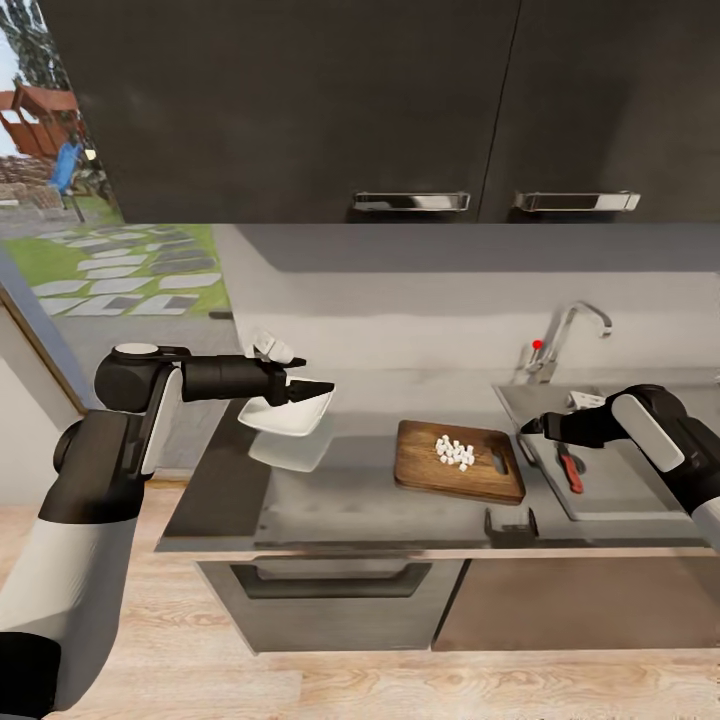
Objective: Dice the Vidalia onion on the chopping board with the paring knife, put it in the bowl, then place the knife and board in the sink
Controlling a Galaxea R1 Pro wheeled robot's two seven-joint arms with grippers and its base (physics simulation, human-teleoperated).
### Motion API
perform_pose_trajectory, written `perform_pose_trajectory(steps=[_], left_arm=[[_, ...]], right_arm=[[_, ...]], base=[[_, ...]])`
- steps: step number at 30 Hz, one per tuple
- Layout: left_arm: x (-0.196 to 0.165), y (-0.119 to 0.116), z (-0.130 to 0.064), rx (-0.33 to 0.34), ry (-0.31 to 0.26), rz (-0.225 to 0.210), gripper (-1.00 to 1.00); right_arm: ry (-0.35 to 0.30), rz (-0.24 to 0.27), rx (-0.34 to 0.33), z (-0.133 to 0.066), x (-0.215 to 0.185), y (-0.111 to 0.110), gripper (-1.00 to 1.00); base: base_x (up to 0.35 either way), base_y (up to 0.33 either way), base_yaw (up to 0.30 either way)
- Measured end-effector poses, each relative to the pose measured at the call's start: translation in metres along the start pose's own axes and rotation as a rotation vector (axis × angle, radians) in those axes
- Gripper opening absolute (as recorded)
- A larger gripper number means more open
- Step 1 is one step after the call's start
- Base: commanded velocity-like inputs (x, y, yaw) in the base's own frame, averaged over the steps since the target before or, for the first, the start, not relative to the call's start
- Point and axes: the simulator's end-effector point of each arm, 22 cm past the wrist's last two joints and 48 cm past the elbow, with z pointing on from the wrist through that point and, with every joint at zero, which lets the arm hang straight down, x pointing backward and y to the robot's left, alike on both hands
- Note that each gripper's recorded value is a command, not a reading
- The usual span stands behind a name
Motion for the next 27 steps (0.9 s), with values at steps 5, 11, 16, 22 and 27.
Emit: perform_pose_trajectory(steps=[5, 11, 16, 22, 27], left_arm=[[0.0, -0.0001, 0.0001, 0.0, 0.0, 0.0, 1.0], [-0.0001, -0.0001, 0.0001, 0.0, 0.0, 0.0, 1.0], [-0.0001, -0.0001, 0.0, 0.0, 0.0, 0.0, 1.0], [-0.0001, -0.0001, 0.0, 0.0, 0.0, 0.0, 1.0], [0.0002, 0.0001, 0.0, 0.0, 0.0, -0.001, 1.0]], right_arm=[[0.0, 0.0, 0.0, 0.0, 0.0001, -0.0001, 1.0], [0.0, 0.0, 0.0, 0.0, 0.0002, -0.0003, 1.0], [0.0, 0.0, 0.0, 0.0001, 0.0002, 0.0001, 1.0], [0.0, 0.0, 0.0, 0.0, 0.0001, -0.0001, 1.0], [0.001, 0.0, 0.0, 0.0003, 0.0004, 0.0003, 1.0]], base=[[0.0, 0.041, -0.263], [0.0, 0.292, -0.294], [0.0, 0.316, -0.157], [0.0, 0.267, -0.028], [0.0, 0.146, -0.005]])
